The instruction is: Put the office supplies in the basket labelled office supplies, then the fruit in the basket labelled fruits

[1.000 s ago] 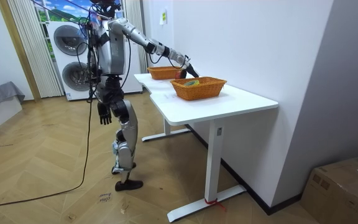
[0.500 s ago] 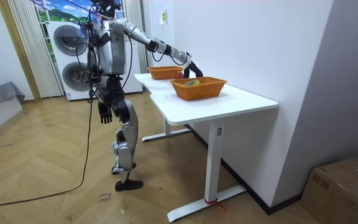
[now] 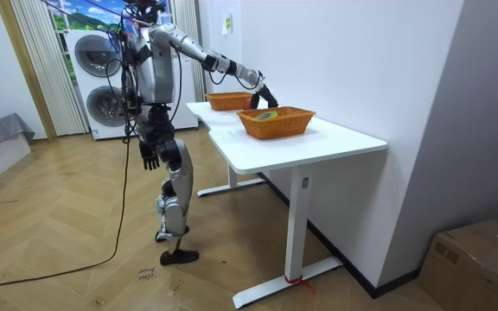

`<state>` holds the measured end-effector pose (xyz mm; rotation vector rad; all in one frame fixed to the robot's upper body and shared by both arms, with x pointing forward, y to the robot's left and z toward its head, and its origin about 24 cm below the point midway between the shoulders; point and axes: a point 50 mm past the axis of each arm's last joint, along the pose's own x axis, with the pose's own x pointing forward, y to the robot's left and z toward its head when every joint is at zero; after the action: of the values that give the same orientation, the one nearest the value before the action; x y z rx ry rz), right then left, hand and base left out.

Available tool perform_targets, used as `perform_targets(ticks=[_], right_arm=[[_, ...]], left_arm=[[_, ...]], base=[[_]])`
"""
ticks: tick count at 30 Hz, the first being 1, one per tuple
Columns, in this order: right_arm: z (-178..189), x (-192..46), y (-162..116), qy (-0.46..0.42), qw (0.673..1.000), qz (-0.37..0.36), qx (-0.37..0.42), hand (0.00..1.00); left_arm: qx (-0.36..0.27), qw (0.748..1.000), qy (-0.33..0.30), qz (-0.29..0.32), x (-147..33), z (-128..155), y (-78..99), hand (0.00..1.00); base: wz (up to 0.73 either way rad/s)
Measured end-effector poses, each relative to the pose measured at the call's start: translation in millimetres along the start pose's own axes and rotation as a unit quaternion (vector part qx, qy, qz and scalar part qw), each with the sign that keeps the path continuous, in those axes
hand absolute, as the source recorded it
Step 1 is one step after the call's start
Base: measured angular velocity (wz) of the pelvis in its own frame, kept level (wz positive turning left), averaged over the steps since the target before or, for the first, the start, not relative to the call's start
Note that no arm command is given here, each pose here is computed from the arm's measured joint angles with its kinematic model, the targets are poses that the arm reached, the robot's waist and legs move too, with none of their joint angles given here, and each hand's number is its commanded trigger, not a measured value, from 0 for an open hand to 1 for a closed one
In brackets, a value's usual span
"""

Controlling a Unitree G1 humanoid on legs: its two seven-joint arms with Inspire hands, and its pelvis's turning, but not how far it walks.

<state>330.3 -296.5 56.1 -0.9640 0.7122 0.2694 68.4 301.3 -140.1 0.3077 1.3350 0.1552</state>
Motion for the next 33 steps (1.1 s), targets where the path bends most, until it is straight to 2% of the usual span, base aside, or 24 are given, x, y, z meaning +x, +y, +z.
perform_targets(ticks=[6, 11, 17, 26, 33], right_arm=[[29, -7, -4, -0.05, 0.998, -0.01, -0.037, 1.0], [45, -19, 2, -0.109, 0.993, -0.011, -0.043, 1.0], [63, -39, -14, -0.162, 0.985, -0.05, -0.043, 1.0], [94, -67, -25, -0.218, 0.963, -0.12, -0.108, 1.0], [110, -81, -22, -0.255, 0.948, -0.137, -0.129, 1.0]], left_arm=[[-0.02, 1.0, 0.016, 0.009, -1.0, -12, 3.8, 0.0], [-0.032, 0.998, 0.043, 0.018, -4.1, -34, 5.3, 0.0], [-0.043, 0.997, 0.06, 0.019, -8.8, -53, 3.3, 0.0], [-0.063, 0.997, 0.038, 0.03, -13.7, -55, 9.2, 0.0], [-0.061, 0.997, 0.041, 0.027, -14.5, -58, 7.2, 0.0]], base=[[-0.03], [0.07], [-0.13], [-0.03], [0.06]])
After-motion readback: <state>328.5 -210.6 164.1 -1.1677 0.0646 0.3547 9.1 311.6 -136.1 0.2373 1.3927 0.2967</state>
